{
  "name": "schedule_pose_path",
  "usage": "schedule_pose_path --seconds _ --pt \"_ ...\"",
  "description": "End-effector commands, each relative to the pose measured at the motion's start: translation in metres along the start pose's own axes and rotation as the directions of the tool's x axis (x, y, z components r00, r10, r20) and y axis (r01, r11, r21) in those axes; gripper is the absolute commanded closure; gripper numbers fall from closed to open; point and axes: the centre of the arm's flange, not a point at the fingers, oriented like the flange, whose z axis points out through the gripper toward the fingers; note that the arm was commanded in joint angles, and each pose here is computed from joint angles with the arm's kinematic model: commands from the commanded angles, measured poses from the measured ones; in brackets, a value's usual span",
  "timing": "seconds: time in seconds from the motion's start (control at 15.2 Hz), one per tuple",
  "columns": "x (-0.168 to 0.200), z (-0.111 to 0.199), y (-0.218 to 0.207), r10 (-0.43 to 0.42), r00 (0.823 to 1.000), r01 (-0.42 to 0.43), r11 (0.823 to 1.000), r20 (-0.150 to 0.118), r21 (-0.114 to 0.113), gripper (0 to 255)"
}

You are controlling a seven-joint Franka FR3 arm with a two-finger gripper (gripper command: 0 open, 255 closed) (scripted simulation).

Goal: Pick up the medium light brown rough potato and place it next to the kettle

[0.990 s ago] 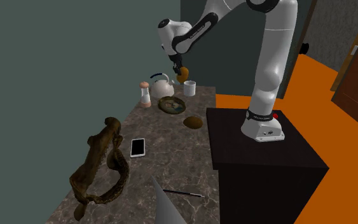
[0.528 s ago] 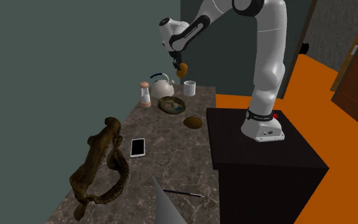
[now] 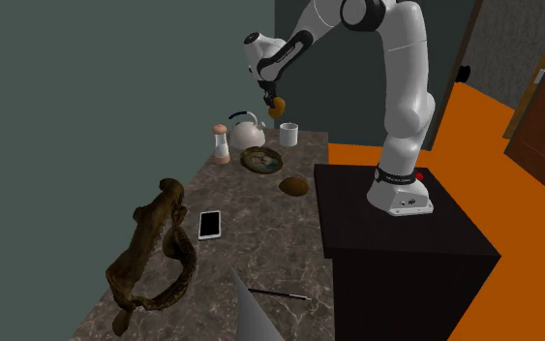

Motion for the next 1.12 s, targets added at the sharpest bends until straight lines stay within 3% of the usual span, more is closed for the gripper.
schedule_pose_path --seconds 0.0,1.06 --pt "0.002 0.010 -0.005 0.000 1.000 0.000 1.000 0.000 0.000 255" --pt "0.016 0.083 -0.045 0.000 1.000 0.000 1.000 0.000 0.000 255"
